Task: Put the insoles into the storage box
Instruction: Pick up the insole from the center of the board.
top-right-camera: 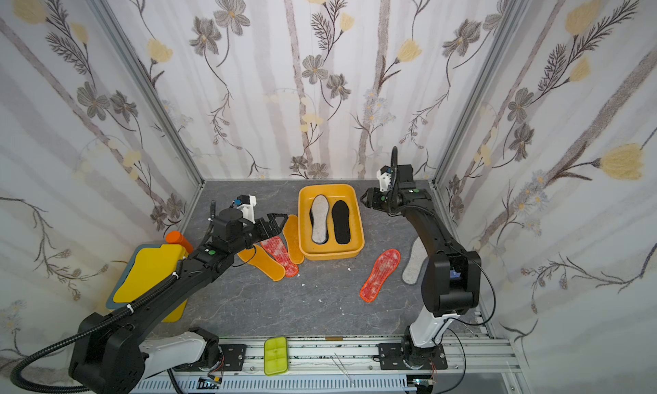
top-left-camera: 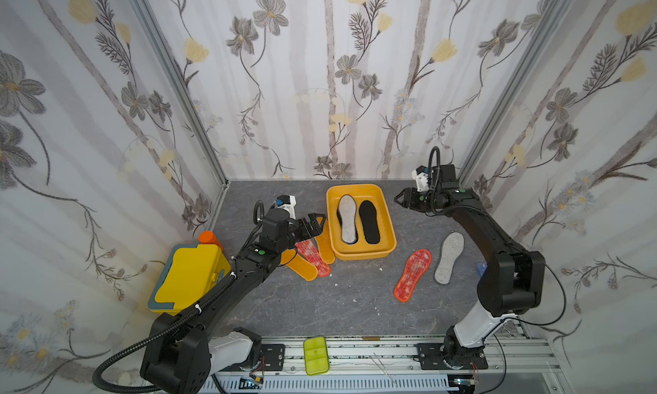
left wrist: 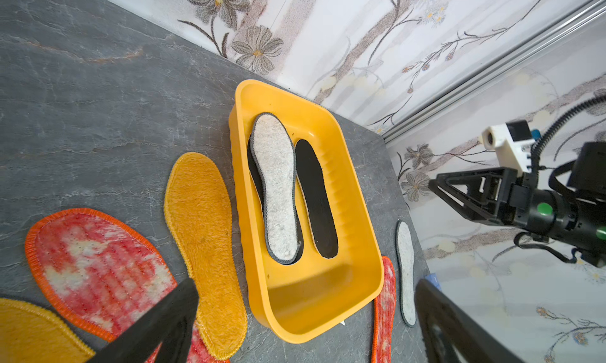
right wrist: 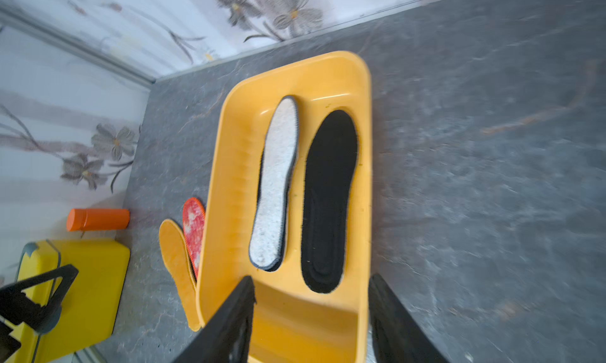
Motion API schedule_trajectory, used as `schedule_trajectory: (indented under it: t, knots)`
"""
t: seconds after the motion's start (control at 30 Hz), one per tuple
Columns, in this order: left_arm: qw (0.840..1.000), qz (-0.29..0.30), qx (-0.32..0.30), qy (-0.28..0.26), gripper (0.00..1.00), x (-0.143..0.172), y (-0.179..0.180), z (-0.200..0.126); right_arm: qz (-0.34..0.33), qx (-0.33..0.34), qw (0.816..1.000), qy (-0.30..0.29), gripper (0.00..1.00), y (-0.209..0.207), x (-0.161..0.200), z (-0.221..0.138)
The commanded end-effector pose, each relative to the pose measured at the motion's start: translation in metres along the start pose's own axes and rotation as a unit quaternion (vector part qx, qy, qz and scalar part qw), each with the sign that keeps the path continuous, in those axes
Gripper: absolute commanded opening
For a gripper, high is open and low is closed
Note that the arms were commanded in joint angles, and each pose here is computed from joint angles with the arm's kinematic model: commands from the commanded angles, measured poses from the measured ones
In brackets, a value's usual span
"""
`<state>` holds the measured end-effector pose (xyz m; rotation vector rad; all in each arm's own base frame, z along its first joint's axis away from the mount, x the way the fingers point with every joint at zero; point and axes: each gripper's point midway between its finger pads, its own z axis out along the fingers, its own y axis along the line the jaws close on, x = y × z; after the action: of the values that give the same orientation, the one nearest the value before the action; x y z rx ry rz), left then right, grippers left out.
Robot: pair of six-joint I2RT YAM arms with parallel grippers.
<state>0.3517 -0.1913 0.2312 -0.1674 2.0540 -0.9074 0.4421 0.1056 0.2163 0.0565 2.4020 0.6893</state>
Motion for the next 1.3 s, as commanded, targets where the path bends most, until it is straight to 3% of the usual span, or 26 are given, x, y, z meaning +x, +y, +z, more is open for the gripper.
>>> schedule_trajectory:
  t: [0.0, 0.2, 0.5, 1.03, 1.27]
  knots:
    - [1.000, 0.011, -0.006, -0.016, 1.00, -0.009, -0.001, -0.003, 0.054, 0.054, 0.997, -0.018, 0.57, -0.042, 0.014, -0.030]
    - [1.000, 0.015, -0.003, -0.014, 1.00, -0.009, -0.003, -0.004, 0.147, 0.146, 0.978, -0.012, 0.62, -0.117, 0.062, -0.055]
    - [1.000, 0.018, 0.005, 0.010, 1.00, 0.002, 0.003, 0.000, 0.249, 0.240, 0.937, 0.043, 0.63, -0.206, 0.139, -0.053]
    - [1.000, 0.008, 0.004, 0.015, 1.00, 0.004, 0.010, -0.002, 0.267, 0.303, 0.912, 0.079, 0.64, -0.251, 0.168, -0.041]
    - [1.000, 0.000, 0.002, 0.014, 1.00, 0.006, 0.013, -0.001, 0.270, 0.276, 0.919, 0.084, 0.62, -0.254, 0.172, -0.021]
